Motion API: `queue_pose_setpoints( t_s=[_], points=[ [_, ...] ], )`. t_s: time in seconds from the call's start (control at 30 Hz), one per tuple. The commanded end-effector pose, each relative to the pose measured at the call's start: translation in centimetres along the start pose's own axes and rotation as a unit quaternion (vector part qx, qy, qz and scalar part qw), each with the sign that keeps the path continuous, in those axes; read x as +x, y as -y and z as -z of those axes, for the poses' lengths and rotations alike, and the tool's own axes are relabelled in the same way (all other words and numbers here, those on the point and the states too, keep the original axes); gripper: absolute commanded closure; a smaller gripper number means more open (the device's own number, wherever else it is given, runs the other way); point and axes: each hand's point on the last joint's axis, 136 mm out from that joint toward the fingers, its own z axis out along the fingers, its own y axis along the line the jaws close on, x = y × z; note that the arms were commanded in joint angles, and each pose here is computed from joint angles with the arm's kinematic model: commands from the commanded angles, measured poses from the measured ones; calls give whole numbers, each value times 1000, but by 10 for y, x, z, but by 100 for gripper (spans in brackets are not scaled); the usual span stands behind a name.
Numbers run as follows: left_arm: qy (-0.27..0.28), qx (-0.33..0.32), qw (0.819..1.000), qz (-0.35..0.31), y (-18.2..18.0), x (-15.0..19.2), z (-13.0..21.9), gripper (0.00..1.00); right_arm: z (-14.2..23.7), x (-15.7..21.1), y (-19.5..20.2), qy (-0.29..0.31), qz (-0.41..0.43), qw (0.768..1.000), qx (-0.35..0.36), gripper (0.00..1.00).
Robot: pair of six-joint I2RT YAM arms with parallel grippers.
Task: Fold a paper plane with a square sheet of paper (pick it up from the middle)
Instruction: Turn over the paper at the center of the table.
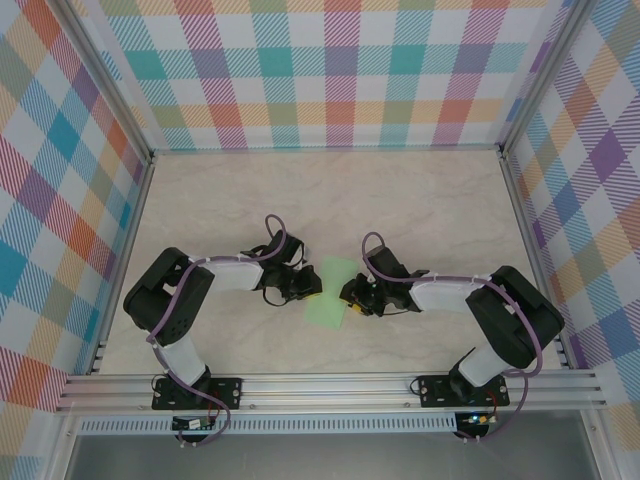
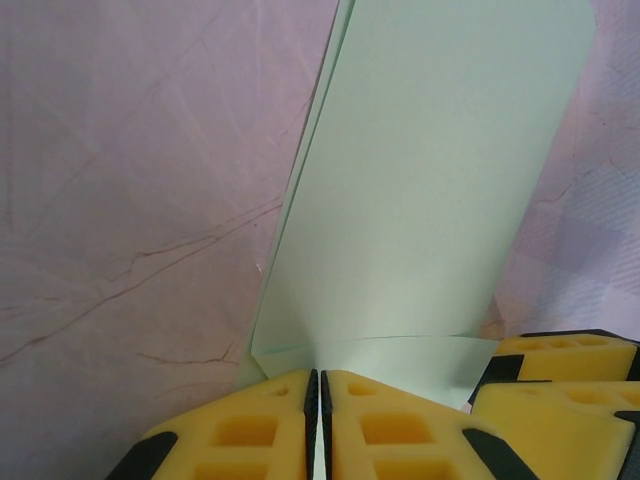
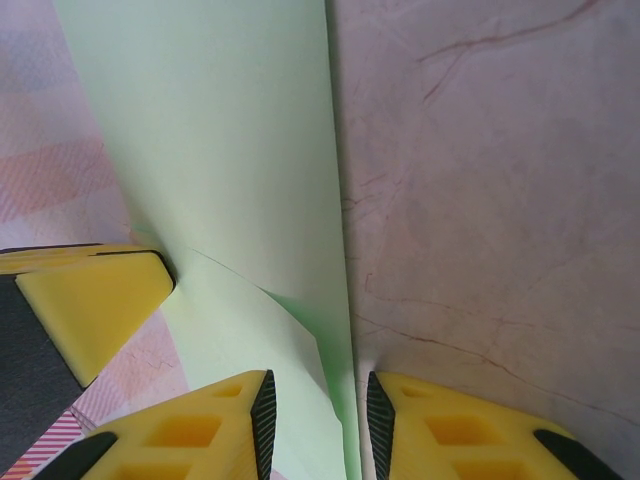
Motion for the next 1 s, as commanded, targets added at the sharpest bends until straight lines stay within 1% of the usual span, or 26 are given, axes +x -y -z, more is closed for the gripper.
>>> queue_pose_setpoints(
  t_s=[0.0,0.37,0.53,0.63,0.97],
  points=[
    [-9,-6,1000,14,-10,10,-3,88,-2,-6,-14,14,7,999,-32,67],
    [-1,-24,1000,19,-13,8,1,88,0,-9,-15,25,4,999,-40,70],
    [1,-27,999,22,-14,7,1,89,0,-7,-19,19,10,999,-45,71],
    [1,-28,999,23,-14,7,1,88,1,-7,-24,19,17,998,-62,73],
    [5,-35,999,27,-16,6,3,89,3,-7,-22,22,20,998,-52,69]
  ],
)
